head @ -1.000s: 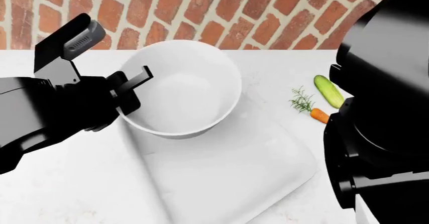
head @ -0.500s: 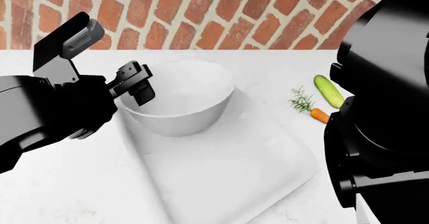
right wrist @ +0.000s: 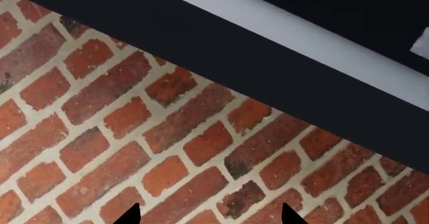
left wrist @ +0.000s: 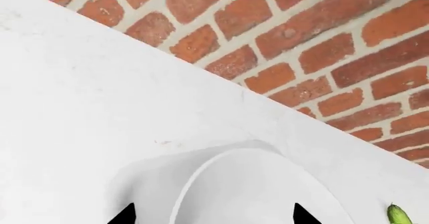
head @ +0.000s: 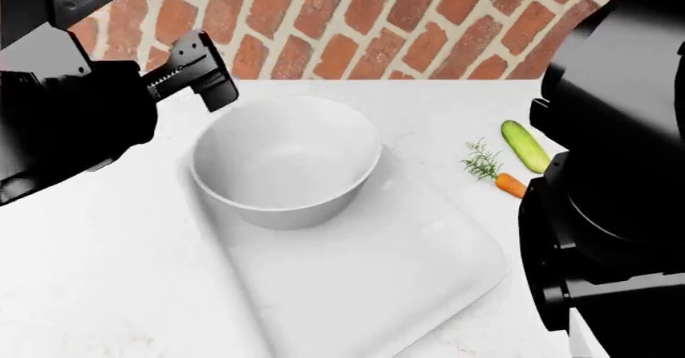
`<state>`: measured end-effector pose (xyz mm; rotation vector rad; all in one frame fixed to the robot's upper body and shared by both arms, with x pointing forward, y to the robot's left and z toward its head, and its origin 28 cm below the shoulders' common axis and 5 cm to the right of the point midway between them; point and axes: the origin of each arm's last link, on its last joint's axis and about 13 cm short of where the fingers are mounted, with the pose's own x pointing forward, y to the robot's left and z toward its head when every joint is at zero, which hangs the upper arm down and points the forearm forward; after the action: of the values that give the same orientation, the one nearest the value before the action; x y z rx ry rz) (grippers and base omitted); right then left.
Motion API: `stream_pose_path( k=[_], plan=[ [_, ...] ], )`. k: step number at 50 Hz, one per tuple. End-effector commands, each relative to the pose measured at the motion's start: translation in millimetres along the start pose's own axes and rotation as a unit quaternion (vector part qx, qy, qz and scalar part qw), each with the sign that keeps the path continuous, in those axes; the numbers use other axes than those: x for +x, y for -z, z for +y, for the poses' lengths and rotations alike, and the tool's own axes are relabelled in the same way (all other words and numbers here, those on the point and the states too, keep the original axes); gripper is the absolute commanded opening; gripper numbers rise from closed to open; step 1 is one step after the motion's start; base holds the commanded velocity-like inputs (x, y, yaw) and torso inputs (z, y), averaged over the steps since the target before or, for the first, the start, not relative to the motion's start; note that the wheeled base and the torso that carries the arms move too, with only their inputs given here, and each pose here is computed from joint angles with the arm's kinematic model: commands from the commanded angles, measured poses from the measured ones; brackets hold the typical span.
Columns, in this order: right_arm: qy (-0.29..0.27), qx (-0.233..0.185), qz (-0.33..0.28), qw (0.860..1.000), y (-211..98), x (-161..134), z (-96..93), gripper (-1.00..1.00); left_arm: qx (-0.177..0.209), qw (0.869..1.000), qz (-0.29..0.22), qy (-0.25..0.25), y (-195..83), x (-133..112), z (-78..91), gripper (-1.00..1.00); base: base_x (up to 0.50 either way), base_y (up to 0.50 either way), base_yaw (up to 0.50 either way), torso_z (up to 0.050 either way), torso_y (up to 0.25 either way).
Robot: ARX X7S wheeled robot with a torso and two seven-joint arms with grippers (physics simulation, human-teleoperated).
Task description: Place the two vegetables and bowl onto the tray for setting up a vegetable dip station.
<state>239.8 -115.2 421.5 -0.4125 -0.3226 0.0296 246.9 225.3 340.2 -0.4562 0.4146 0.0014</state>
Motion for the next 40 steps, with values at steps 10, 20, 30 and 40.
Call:
stream_pose_path(
  k=[10,20,30,40],
  plan=[
    [-0.025,0.031,0.028,0.999,0.6,-4.9,-5.3,1.0,0.105,0.945,-0.301,0.07,-56.3,-32.8,-13.1,1.0,0.0,0.0,0.0,0.0,0.0],
    [-0.064,0.062,0.077,0.993,-3.2,-6.8,-36.4,1.0,0.115,0.932,-0.335,0.075,-64.2,-40.2,-6.9,1.0,0.0,0.0,0.0,0.0,0.0],
    [-0.112,0.091,0.102,0.984,-10.5,7.1,-60.4,1.0,0.107,0.933,-0.337,0.069,-66.8,-39.5,-4.5,1.0,0.0,0.0,0.0,0.0,0.0],
    [-0.121,0.15,0.125,0.973,3.1,10.9,-84.3,1.0,0.109,0.934,-0.332,0.067,-65.6,-37.3,-5.3,1.0,0.0,0.0,0.0,0.0,0.0]
  ],
)
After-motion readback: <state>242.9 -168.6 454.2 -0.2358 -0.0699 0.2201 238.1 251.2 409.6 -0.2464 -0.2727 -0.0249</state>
